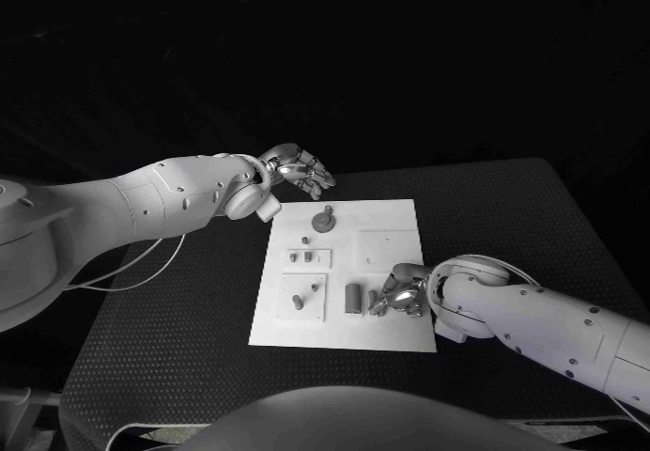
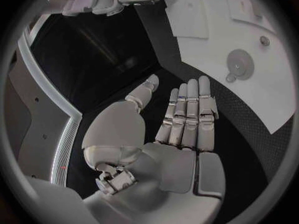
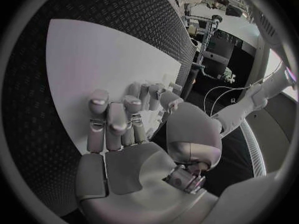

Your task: Assemble the parts on the task board

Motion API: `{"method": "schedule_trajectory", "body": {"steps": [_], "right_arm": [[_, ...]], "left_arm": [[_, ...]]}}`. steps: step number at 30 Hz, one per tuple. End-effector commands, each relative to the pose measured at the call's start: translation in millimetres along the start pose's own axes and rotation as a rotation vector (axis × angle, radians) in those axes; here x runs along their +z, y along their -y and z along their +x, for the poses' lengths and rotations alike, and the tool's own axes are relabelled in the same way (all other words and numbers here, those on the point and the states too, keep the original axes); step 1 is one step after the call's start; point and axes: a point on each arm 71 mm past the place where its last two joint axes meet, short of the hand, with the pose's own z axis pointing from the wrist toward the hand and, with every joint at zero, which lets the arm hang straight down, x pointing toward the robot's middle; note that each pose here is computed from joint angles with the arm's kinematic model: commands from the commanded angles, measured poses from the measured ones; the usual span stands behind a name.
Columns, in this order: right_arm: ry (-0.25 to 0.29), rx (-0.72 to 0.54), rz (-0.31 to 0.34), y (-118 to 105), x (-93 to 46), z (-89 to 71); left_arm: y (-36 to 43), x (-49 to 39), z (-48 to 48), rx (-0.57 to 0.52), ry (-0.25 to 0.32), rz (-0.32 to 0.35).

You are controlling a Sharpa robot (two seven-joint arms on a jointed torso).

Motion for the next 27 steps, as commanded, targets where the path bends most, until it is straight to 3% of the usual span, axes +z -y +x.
{"method": "schedule_trajectory", "body": {"steps": [1,27], "right_arm": [[-0.019,-0.013,0.008,1.5,1.6,3.8],[-0.03,0.019,-0.012,4.8,1.3,3.8]], "left_arm": [[1.2,0.3,1.4,-0.003,-0.015,0.006],[0.3,-0.1,1.3,-0.005,-0.021,-0.003]]}}
